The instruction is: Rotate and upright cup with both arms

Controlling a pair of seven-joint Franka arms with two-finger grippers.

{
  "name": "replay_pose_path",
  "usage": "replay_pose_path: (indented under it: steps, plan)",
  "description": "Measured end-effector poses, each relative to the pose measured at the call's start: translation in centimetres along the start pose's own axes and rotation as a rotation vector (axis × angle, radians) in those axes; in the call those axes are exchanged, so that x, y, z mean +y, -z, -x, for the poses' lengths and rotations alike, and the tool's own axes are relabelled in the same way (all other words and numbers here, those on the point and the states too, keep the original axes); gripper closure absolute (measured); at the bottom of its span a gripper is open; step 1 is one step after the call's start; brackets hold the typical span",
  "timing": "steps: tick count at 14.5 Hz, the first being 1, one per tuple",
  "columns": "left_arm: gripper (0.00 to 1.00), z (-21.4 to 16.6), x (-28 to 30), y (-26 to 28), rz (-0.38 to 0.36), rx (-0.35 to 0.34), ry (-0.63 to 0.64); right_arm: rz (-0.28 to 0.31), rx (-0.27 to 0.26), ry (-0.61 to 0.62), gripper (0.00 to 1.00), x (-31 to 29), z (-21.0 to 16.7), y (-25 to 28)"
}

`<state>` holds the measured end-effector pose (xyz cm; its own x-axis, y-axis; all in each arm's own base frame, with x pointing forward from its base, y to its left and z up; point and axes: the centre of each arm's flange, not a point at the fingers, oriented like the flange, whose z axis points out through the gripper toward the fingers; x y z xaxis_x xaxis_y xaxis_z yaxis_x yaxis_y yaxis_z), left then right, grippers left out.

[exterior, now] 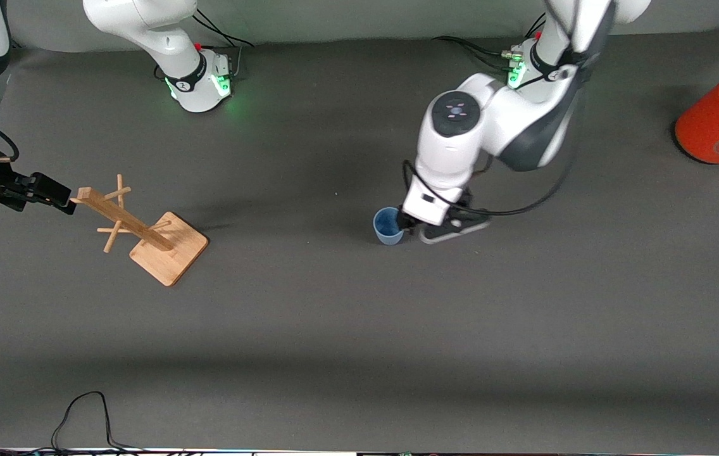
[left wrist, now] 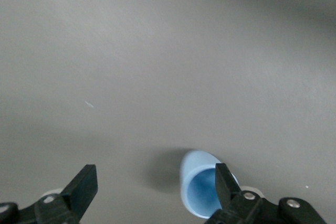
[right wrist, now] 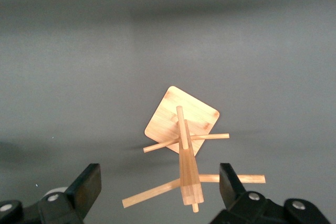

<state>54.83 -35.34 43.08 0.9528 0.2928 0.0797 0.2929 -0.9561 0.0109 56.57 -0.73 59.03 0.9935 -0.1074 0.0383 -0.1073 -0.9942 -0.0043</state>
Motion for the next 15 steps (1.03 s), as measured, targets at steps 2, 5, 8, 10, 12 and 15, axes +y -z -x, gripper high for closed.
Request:
replay_pose_path:
  steps: [2, 5, 8, 10, 12, 15]
  plan:
    - [0.0, -5.6, -5.0, 3.1, -0.006, -0.019, -0.042, 0.001, -0.006, 0.007, 0.0, -0.4, -0.1, -0.3]
    - [0.0, -12.7, -15.9, 5.3, -0.02, -0.057, -0.118, 0.001, -0.007, 0.009, 0.0, -0.6, -0.1, -0.4]
    - [0.0, -15.6, -25.3, 8.1, -0.047, -0.09, -0.121, 0.001, -0.006, 0.012, 0.0, -0.7, -0.1, -0.3]
    - [0.0, -15.7, -29.4, 10.5, -0.061, -0.099, -0.114, 0.0, -0.004, 0.019, 0.0, -1.1, 0.0, -0.3]
    - [0.0, -15.6, -32.5, 12.4, -0.062, -0.086, -0.109, 0.0, -0.003, 0.021, 0.0, -1.2, 0.0, -0.2]
    - [0.0, -15.8, -36.0, 13.5, -0.063, -0.075, -0.115, -0.002, 0.001, 0.021, 0.0, -1.2, 0.1, 0.0]
